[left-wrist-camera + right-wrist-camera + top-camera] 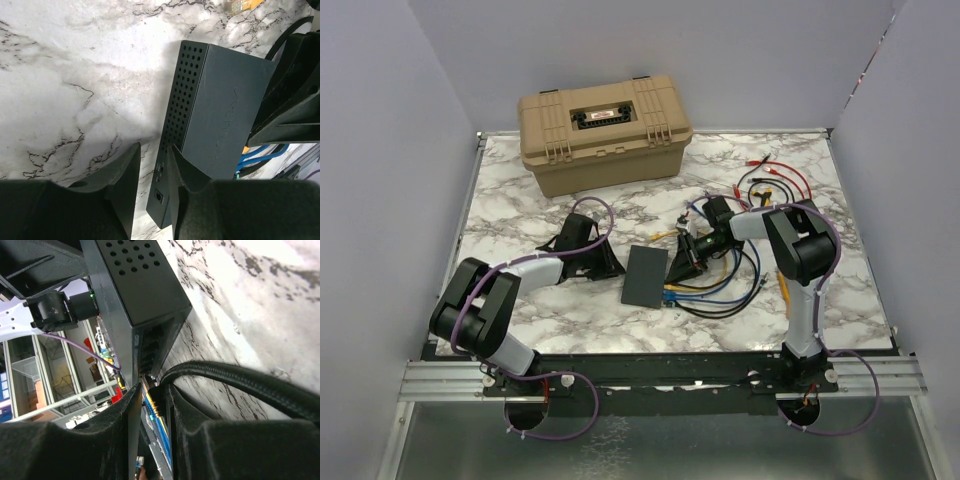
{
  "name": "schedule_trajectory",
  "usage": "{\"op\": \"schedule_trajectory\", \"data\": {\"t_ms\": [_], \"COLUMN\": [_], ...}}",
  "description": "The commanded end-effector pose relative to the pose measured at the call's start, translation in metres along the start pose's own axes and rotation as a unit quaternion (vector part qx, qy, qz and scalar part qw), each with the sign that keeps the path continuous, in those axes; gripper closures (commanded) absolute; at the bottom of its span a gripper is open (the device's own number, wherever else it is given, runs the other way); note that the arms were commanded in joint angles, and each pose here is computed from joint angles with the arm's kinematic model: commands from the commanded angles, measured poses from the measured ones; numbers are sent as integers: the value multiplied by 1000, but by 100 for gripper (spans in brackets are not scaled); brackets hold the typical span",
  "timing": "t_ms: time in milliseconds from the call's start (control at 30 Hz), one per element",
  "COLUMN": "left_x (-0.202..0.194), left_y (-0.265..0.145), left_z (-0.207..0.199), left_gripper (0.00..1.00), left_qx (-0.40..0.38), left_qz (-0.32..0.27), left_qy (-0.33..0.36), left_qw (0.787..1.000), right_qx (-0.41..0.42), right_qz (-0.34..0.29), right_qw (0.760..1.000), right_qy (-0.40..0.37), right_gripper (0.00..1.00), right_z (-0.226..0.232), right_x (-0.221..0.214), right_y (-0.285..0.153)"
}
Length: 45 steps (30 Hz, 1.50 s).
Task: Pull the plug from the switch port
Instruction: Pull the connector from the switch port.
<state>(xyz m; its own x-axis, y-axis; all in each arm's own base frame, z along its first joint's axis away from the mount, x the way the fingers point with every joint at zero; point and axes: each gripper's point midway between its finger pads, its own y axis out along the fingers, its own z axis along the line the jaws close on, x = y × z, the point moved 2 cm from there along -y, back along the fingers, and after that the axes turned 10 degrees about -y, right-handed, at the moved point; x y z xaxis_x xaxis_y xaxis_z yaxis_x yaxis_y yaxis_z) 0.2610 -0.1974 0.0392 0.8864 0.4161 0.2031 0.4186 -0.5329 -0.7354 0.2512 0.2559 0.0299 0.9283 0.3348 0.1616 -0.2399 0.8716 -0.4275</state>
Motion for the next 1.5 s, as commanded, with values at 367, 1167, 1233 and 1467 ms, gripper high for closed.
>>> {"op": "schedule_trajectory", "data": {"t_ms": [367, 1167, 1233, 1467], "left_x": [-13, -22, -23, -25], "left_y": [-2, 8, 9, 12], "left_z": [18, -4, -3, 6], "left_gripper": [50, 57, 60, 88], "left_qx": [40, 0, 1, 23], "left_qz": [22, 41, 43, 44], "left_qy": [3, 26, 26, 19], "left_qw": [999, 999, 999, 999], "right_qx": [-13, -8, -8, -12], "right_qz": [17, 25, 26, 20], "right_qw": [999, 999, 999, 1000], "right_qy": [25, 21, 18, 6], "right_gripper": [66, 72, 68, 60], "right_z": [-16, -13, -12, -5], "right_x": [-14, -11, -11, -9], "right_y": [13, 21, 21, 17]}}
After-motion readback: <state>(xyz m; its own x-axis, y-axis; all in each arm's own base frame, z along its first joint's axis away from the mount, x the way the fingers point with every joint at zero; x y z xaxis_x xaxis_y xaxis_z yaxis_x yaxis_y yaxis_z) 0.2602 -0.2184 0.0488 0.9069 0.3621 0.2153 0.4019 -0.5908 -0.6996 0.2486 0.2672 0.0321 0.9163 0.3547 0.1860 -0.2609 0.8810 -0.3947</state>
